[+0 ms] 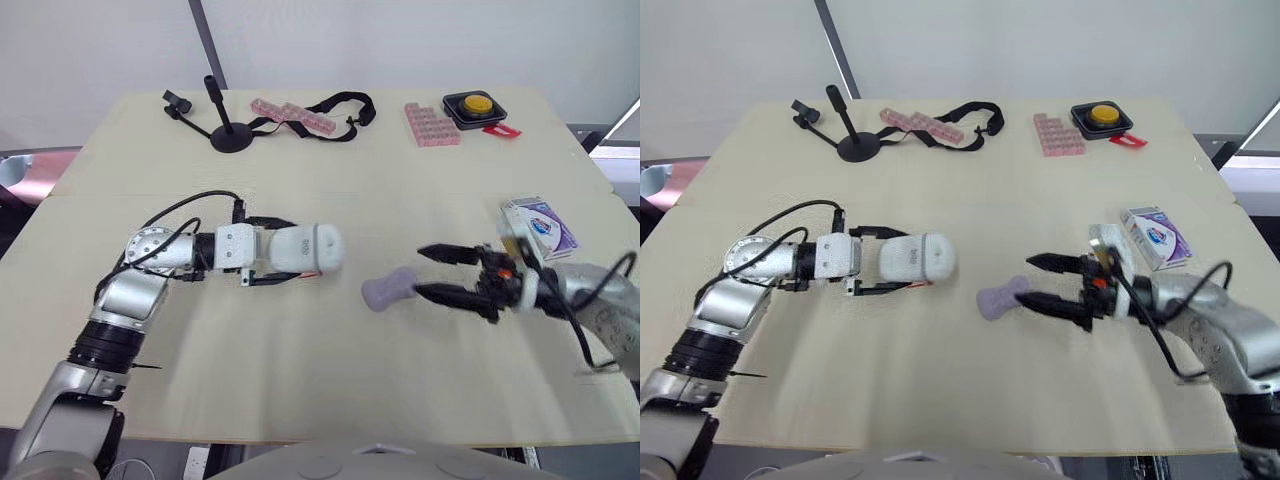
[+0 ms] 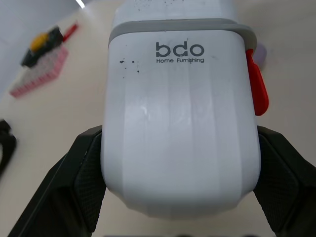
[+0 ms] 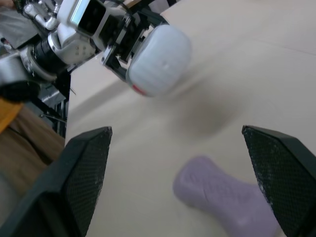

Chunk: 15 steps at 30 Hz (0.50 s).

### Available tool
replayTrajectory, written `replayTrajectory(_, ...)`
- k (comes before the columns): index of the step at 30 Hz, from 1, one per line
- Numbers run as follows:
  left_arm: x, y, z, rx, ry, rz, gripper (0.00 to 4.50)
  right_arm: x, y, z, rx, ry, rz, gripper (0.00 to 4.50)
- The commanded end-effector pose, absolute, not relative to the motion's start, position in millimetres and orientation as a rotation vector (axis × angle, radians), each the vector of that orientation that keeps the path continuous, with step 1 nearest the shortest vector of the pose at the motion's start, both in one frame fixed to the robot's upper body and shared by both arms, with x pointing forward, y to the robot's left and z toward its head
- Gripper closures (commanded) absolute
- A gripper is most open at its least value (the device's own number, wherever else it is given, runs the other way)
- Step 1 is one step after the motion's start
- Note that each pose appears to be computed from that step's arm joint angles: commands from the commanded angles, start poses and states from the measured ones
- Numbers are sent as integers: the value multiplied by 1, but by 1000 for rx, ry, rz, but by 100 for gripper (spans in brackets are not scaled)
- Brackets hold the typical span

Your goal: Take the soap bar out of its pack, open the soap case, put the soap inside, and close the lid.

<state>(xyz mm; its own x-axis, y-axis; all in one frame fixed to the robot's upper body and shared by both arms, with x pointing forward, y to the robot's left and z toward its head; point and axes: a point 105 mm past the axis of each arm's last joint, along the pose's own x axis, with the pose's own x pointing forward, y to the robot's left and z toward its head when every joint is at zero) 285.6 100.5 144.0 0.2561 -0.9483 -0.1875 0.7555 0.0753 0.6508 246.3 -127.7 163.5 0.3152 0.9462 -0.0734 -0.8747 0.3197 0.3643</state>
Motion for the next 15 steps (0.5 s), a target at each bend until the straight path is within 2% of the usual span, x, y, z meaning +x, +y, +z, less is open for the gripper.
replayTrajectory(1, 283, 92, 154, 789, -430, -1256, 103, 246, -113, 173, 410, 380, 1198, 0)
replayTrajectory(7, 279, 79, 150, 800, -478, -1240, 103, 251, -99, 180, 520, 440, 1178, 0)
replayTrajectory(15, 278, 70, 149, 787, -488, -1251, 103, 247, -81, 181, 536, 508, 1206, 0)
